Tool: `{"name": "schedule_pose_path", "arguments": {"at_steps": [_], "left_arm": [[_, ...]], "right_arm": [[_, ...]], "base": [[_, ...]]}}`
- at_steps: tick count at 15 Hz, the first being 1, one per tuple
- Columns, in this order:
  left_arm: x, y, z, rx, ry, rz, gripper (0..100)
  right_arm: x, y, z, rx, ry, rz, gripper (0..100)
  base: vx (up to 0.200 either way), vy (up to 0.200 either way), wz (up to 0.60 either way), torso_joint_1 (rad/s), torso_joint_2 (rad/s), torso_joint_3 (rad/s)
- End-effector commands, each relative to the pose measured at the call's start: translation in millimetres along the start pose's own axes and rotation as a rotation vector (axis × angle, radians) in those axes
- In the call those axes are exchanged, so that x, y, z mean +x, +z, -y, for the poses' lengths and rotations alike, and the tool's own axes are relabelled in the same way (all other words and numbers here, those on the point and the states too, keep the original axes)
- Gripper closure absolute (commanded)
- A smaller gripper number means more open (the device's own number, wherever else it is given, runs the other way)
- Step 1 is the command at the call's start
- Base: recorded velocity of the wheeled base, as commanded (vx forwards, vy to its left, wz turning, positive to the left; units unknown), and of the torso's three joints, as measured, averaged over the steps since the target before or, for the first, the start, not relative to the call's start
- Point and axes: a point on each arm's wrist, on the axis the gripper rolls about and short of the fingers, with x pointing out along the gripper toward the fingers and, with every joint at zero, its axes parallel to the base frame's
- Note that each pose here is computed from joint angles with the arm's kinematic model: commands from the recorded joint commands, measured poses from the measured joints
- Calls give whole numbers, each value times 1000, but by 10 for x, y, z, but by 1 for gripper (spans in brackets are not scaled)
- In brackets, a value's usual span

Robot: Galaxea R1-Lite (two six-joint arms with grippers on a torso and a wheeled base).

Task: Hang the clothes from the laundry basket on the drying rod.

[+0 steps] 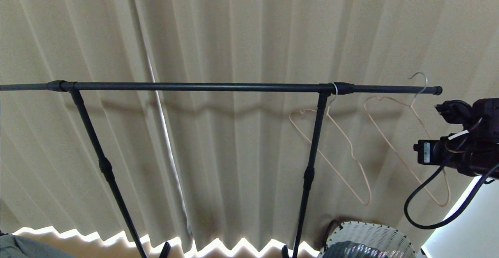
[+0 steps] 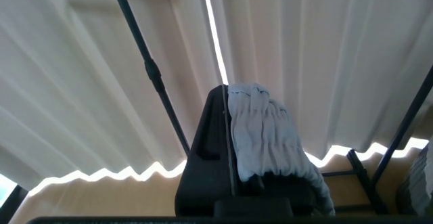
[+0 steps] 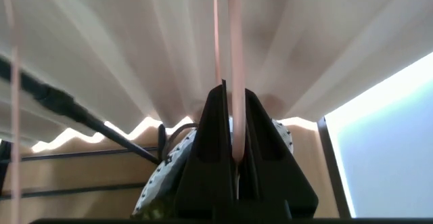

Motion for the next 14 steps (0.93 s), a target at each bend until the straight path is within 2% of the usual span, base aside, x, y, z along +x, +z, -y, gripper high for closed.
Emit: {"name": "schedule_pose_path", "arguments": {"at_steps": [1, 5, 6, 7, 10, 14], "left_arm": [[0, 0, 0, 0, 1, 1, 100], [-1, 6, -2, -2, 4, 3, 100], [-1, 6, -2, -2, 4, 3, 100], [-1, 6, -2, -2, 4, 3, 100], [-2, 10, -3, -2, 5, 5, 100], [-1, 6, -2, -2, 4, 3, 100]], "right_arm": [[-227, -47, 15, 6, 11, 29, 100], [-552, -267, 43, 9, 24, 36, 100], [-567, -270, 43, 9, 26, 39, 100], [-684, -349, 49, 8, 38, 65, 100], [-785, -466, 65, 5, 33, 69, 100], [-801, -487, 120, 19, 8, 67, 100]], "base": [[0, 0, 0, 0, 0, 0], [0, 0, 0, 0, 0, 0], [-200, 0, 0, 2, 2, 7], [-200, 0, 0, 12, 2, -2], [-200, 0, 0, 6, 2, 6], [-200, 0, 0, 1, 1, 1]]}}
